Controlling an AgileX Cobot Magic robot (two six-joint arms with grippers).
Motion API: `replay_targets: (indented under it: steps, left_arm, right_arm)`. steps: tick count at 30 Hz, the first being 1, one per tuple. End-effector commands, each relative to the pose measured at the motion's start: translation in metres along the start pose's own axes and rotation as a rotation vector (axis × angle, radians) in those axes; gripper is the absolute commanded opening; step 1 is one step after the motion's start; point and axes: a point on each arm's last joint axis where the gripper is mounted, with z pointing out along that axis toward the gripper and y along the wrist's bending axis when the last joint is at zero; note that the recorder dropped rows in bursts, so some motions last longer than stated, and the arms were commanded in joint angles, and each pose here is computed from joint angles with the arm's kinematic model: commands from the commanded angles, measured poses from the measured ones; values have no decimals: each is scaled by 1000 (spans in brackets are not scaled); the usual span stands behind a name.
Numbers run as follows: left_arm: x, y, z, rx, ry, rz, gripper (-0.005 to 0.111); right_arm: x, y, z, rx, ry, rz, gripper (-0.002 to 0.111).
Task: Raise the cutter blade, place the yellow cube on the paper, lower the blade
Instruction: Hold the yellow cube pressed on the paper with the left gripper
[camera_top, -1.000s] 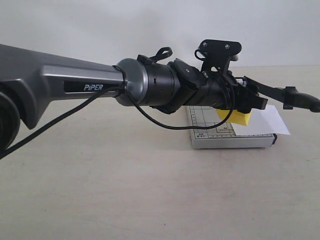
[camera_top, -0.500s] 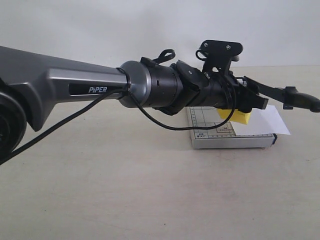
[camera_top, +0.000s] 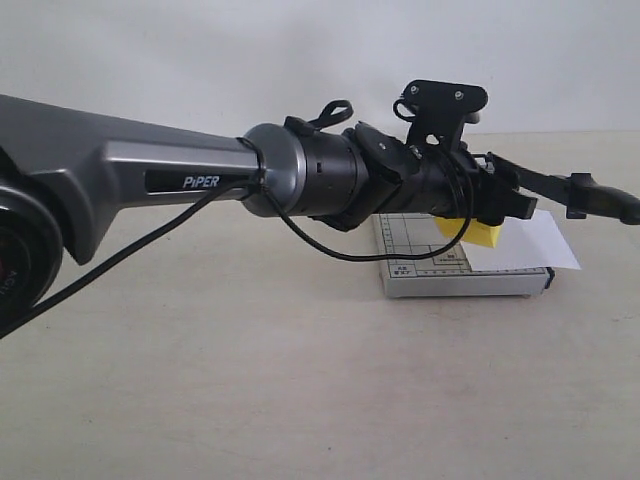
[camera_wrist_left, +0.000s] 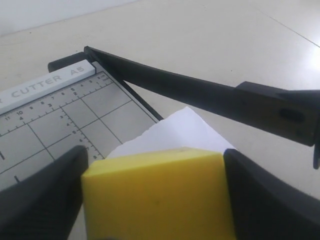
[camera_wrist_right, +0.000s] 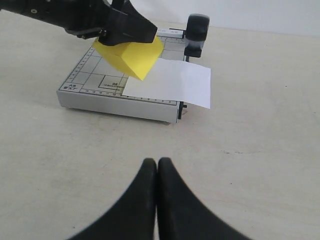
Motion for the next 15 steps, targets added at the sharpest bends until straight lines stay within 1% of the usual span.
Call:
replay_targets:
  steps: [1,15]
  left_arm:
    - [-4,0,-1,1,-9,16,4]
    - [-4,-3,-1,28,-11,19,4]
  right_arm:
    - [1,0,0,4,-3,-8,1]
    - [1,0,0,4,-3,-8,1]
